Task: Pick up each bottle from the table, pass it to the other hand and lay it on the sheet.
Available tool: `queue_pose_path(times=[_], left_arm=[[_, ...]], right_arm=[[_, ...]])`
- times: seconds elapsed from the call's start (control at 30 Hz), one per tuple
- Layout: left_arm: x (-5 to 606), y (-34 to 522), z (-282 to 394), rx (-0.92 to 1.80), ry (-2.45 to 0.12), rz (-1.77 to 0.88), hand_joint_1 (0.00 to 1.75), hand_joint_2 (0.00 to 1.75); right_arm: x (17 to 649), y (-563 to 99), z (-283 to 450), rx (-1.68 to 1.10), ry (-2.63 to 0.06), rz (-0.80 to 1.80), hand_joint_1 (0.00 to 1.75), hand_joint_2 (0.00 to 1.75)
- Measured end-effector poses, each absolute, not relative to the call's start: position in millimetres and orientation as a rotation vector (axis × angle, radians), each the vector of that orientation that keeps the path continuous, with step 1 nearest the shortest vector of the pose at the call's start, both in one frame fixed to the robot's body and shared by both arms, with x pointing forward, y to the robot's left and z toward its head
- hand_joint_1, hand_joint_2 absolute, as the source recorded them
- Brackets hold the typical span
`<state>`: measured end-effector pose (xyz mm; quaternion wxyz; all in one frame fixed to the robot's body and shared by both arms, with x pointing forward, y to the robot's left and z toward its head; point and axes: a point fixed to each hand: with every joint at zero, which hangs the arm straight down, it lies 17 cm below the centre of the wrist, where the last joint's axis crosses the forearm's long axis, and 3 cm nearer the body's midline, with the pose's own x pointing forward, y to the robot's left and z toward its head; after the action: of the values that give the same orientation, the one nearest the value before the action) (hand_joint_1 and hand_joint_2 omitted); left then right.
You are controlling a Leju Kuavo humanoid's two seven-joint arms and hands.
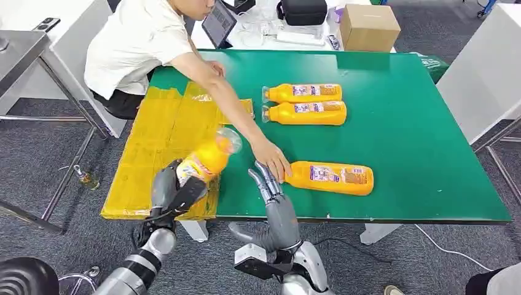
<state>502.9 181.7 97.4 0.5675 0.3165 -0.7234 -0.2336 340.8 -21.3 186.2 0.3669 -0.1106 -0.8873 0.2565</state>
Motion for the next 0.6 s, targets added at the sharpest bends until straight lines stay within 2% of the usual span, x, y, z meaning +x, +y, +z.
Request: queue_pose_path(times=[0.03,0.07,0.2,0.23,0.27,0.3,0.33,0.37,0.4,0.43,0.47,0.53,0.57,0.6], left_arm=[[506.2,184.7,97.5,0.760,-1.694,-0.570,1.62,1.75],[509.1,186.8,98.3,0.771,-1.690,-0.582,1.75,1.75],[516.6,192.5,95.2,0.844,-1.653,-0.678,1.75,1.75],[520.7,191.1,93.8,0.873,-1.632,-0.741,1.61,1.75],[525.5,188.6,92.3,0.890,-1.610,-0.806,1.38,1.75],[530.4,187.5,89.5,0.899,-1.580,-0.862,1.34,1.75],[535.1,186.7,87.2,0.906,-1.551,-0.912,1.15,1.75],[539.4,187.1,86.6,0.918,-1.528,-0.948,0.87,1.75],[543.2,187.3,85.0,0.924,-1.503,-0.983,1.20,1.75],[547.0,187.5,83.3,0.917,-1.481,-1.003,1.45,1.75],[550.0,188.4,81.0,0.907,-1.457,-1.019,1.54,1.75],[555.8,191.4,76.9,0.891,-1.413,-1.048,1.54,1.75],[558.7,193.8,75.4,0.890,-1.391,-1.065,1.71,1.75],[561.5,196.9,72.6,0.891,-1.362,-1.087,1.61,1.75]], right_arm=[[340.8,-21.1,187.7,-0.283,-2.283,0.656,0.00,1.75],[340.6,-20.7,188.8,-0.282,-2.285,0.653,0.00,1.75],[341.8,-21.3,192.4,-0.283,-2.290,0.641,0.00,1.75],[341.4,-20.1,192.5,-0.274,-2.291,0.647,0.00,1.75],[341.1,-19.2,193.2,-0.266,-2.292,0.650,0.00,1.75],[340.8,-18.3,194.4,-0.259,-2.295,0.652,0.00,1.75],[340.8,-17.1,195.6,-0.250,-2.296,0.652,0.00,1.75],[340.7,-16.1,196.7,-0.244,-2.296,0.652,0.00,1.75],[340.4,-15.1,197.5,-0.236,-2.297,0.654,0.00,1.75],[340.2,-14.6,198.1,-0.227,-2.296,0.654,0.00,1.75],[340.2,-14.0,198.5,-0.220,-2.296,0.655,0.00,1.75],[340.3,-13.3,198.7,-0.203,-2.291,0.654,0.00,1.75],[340.6,-13.2,198.6,-0.197,-2.289,0.653,0.00,1.75],[341.1,-13.5,198.4,-0.191,-2.287,0.652,0.00,1.75]])
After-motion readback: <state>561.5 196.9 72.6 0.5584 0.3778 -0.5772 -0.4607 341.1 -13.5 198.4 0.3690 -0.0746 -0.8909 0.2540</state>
